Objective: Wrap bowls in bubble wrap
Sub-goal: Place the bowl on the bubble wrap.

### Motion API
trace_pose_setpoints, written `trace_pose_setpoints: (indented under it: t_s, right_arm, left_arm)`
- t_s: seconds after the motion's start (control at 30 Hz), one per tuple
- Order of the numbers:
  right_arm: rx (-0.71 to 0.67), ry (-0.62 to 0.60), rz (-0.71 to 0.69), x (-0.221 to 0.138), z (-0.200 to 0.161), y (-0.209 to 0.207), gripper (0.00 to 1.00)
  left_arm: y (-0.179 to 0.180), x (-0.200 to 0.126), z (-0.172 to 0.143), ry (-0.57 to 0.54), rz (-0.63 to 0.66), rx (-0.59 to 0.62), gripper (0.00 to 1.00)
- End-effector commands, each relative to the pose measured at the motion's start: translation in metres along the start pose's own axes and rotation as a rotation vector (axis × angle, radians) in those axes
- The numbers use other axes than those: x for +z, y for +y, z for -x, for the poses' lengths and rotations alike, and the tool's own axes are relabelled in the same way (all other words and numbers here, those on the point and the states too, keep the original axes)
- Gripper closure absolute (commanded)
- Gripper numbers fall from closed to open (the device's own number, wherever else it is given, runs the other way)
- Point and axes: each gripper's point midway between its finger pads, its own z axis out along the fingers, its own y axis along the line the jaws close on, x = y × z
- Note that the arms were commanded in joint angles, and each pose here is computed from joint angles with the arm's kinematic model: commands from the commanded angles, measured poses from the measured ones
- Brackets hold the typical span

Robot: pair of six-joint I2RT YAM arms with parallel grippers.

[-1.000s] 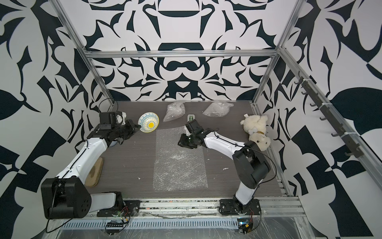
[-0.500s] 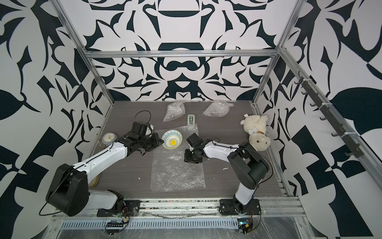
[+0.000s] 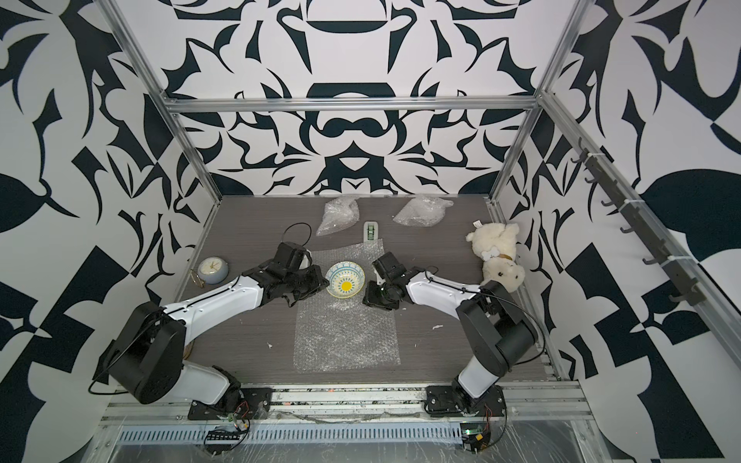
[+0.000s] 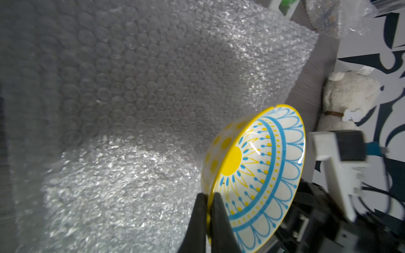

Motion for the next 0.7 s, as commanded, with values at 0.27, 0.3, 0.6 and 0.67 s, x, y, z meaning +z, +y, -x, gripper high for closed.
trace_pose_setpoints:
  t_s: [0.27,0.3,0.6,0.67]
  right_arm:
    - [0.004,-0.159,-0.018,-0.044,0.067,-0.021,0.61]
    - [0.009,-0.164,-0.017,-0.045,0.073,-0.024,0.61]
    - [-0.101,-0.257,0.116,-0.042,0.149,-0.008,0.55]
    - [-0.124,-0.265,0.123,-0.036,0.162,-0.004,0.54]
  left_arm:
    - [0.009,0.015,0.002,-0.001,0.022,0.017,1.00]
    - [0.011,0.017,-0.001,0.013,0.025,0.014,1.00]
    - [0.021,0.022,-0.006,0.030,0.054,0.009,1.00]
    - [0.022,0.023,-0.006,0.033,0.057,0.008,1.00]
